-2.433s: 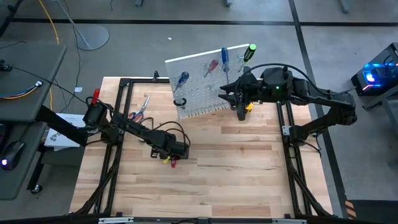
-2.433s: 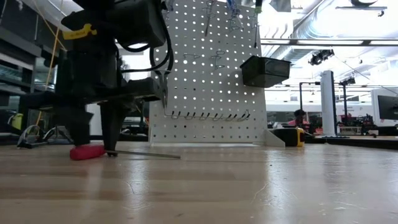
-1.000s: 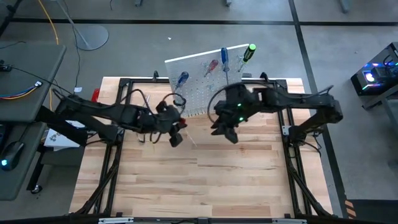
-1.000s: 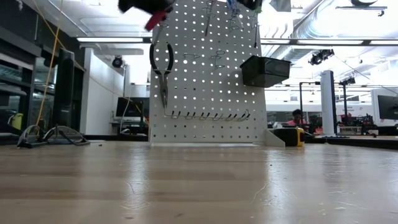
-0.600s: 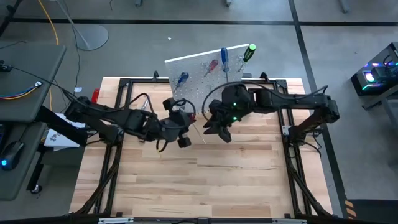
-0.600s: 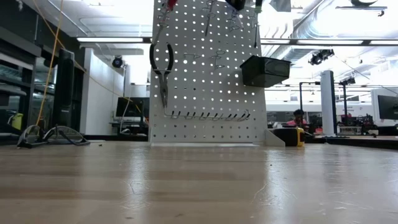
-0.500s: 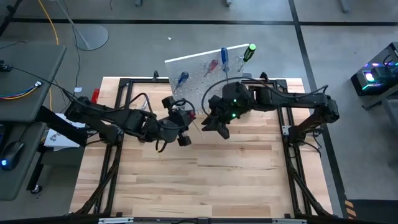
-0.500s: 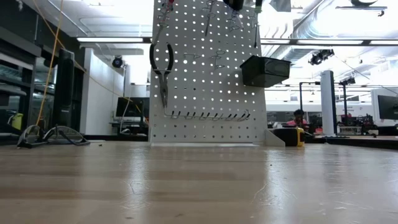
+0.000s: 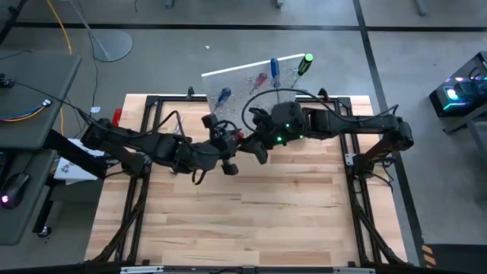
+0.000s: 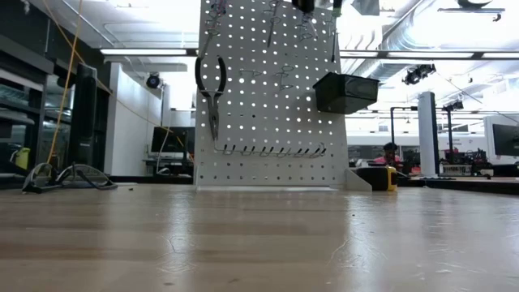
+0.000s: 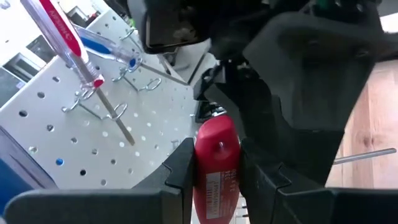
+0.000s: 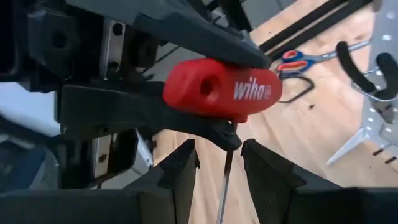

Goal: Hang tools onto peg board
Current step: Hang the red allen wrench on the peg board

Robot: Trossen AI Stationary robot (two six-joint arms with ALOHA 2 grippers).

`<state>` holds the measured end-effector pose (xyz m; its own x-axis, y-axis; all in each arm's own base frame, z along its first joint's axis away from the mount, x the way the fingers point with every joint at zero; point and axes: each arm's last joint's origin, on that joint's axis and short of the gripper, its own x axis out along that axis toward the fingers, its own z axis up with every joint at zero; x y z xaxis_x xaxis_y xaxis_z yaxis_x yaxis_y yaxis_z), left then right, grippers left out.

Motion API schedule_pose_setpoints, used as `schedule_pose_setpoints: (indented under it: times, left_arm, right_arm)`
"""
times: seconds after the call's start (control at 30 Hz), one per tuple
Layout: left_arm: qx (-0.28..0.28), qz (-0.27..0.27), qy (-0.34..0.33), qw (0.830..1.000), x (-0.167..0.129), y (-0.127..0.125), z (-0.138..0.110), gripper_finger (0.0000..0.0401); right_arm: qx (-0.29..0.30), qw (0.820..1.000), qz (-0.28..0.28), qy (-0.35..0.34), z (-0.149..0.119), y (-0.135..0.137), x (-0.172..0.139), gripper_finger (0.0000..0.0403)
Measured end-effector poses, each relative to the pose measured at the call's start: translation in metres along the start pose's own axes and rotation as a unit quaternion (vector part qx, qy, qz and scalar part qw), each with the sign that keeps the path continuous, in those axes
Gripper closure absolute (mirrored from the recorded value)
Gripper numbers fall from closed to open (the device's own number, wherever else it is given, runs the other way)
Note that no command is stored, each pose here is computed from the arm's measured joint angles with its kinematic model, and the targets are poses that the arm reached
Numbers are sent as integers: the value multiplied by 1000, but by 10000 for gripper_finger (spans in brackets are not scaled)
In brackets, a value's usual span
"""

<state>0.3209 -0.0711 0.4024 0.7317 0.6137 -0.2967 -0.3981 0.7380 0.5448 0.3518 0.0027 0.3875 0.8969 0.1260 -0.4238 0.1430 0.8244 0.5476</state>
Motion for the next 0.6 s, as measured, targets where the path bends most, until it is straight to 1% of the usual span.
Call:
schedule_pose_setpoints:
  times: [0.1,0.27,0.37,0.4,0.6]
  left_arm:
    - [-2,-3,-2,1000,0,1,0,320]
    - [-3,-2,-1,1000,1,2,0,320]
    - [-2,-3,-1,1000,1,1,0,320]
    - [-2,-3,-1,1000,1,1,0,320]
    - [-13,-9,-3,1000,1,1,0,320]
  right_arm:
    - [6,1000,-20,-10,-2,3,1,296]
    - [16,999,-34,-20,-6,8,1,342]
    - [0,998,-49,-30,-8,11,2,386]
    - [-6,998,-50,-30,-9,12,2,393]
    - [-27,998,-46,-18,-13,17,0,400]
